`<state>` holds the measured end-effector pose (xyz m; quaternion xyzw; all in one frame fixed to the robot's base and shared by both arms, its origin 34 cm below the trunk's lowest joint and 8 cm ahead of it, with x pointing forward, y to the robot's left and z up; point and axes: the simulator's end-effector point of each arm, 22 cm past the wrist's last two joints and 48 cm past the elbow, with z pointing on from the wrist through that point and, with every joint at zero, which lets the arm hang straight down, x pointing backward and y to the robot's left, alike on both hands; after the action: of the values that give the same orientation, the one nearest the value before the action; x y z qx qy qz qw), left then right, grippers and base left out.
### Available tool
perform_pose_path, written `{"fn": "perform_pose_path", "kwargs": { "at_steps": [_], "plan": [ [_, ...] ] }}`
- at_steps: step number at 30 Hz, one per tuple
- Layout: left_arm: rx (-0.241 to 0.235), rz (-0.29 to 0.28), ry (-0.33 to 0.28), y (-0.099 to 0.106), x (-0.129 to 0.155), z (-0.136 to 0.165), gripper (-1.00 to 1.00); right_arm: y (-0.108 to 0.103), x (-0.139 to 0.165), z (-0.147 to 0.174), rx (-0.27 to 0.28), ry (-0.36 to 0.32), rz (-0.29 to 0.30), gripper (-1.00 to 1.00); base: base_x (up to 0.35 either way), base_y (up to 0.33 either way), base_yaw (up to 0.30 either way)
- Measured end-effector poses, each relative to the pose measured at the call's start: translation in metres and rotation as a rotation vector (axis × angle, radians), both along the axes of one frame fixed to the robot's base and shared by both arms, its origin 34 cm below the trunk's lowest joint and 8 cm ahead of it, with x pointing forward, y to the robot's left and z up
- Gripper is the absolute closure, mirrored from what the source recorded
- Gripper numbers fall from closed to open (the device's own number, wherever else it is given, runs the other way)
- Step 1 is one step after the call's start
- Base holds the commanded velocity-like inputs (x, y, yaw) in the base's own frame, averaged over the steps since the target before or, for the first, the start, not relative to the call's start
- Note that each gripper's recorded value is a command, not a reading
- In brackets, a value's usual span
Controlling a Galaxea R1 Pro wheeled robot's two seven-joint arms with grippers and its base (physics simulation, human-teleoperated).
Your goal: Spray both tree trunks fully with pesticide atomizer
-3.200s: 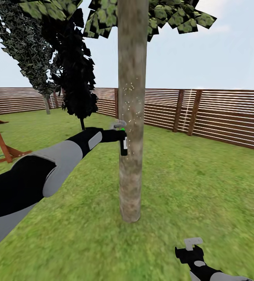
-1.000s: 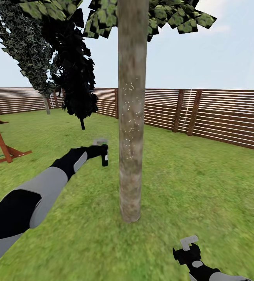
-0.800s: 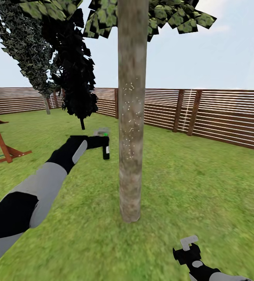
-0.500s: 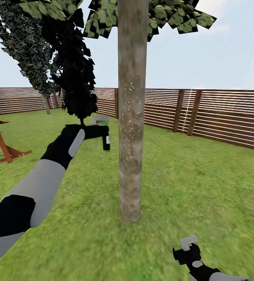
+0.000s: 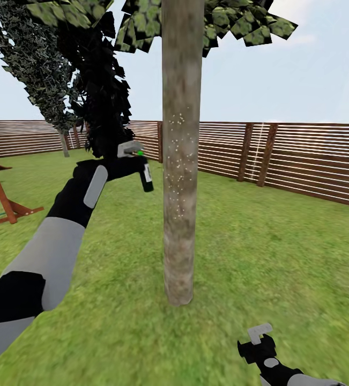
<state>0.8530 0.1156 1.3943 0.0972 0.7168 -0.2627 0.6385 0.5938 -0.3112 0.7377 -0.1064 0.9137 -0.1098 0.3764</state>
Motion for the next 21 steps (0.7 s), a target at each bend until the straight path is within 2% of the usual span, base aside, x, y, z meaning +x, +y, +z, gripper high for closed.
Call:
{"fn": "perform_pose_path", "kwargs": {
  "at_steps": [3,6,8,11,14,16,17,18,21],
  "plan": [
    [-0.008,0.003,-0.030,0.002,-0.004,0.014,1.00,0.000,0.000,0.000,0.000,0.000,0.000,-1.00,0.000,0.000,0.000],
    [0.001,0.069,-0.056,0.015,-0.003,0.027,1.00,-0.001,0.000,0.000,0.000,0.000,-0.001,-1.00,0.000,0.000,0.000],
    [0.004,0.098,-0.060,0.020,-0.001,0.029,1.00,-0.001,0.000,0.000,0.000,0.000,-0.001,-1.00,0.000,0.000,0.000],
    [0.008,0.113,-0.046,0.024,0.002,0.023,1.00,-0.001,0.000,0.000,-0.001,0.000,-0.002,-1.00,0.000,0.000,0.000],
    [0.062,0.136,0.083,0.028,0.020,-0.038,1.00,-0.001,0.000,0.000,-0.001,0.000,-0.002,-1.00,0.000,0.000,0.000],
    [0.150,0.158,0.156,0.032,0.028,-0.083,1.00,-0.001,0.000,0.000,-0.001,0.000,-0.002,-1.00,0.000,0.000,0.000],
    [0.203,0.168,0.179,0.034,0.031,-0.102,1.00,-0.001,0.000,0.000,-0.001,0.000,-0.002,-1.00,0.000,0.000,0.000],
    [0.225,0.173,0.191,0.036,0.032,-0.113,1.00,-0.001,0.000,0.000,-0.001,0.000,-0.002,-1.00,0.000,0.000,0.000],
    [0.252,0.184,0.212,0.040,0.037,-0.138,1.00,-0.001,0.000,0.000,-0.001,0.000,-0.002,-1.00,0.000,0.000,0.000]
  ]
}}
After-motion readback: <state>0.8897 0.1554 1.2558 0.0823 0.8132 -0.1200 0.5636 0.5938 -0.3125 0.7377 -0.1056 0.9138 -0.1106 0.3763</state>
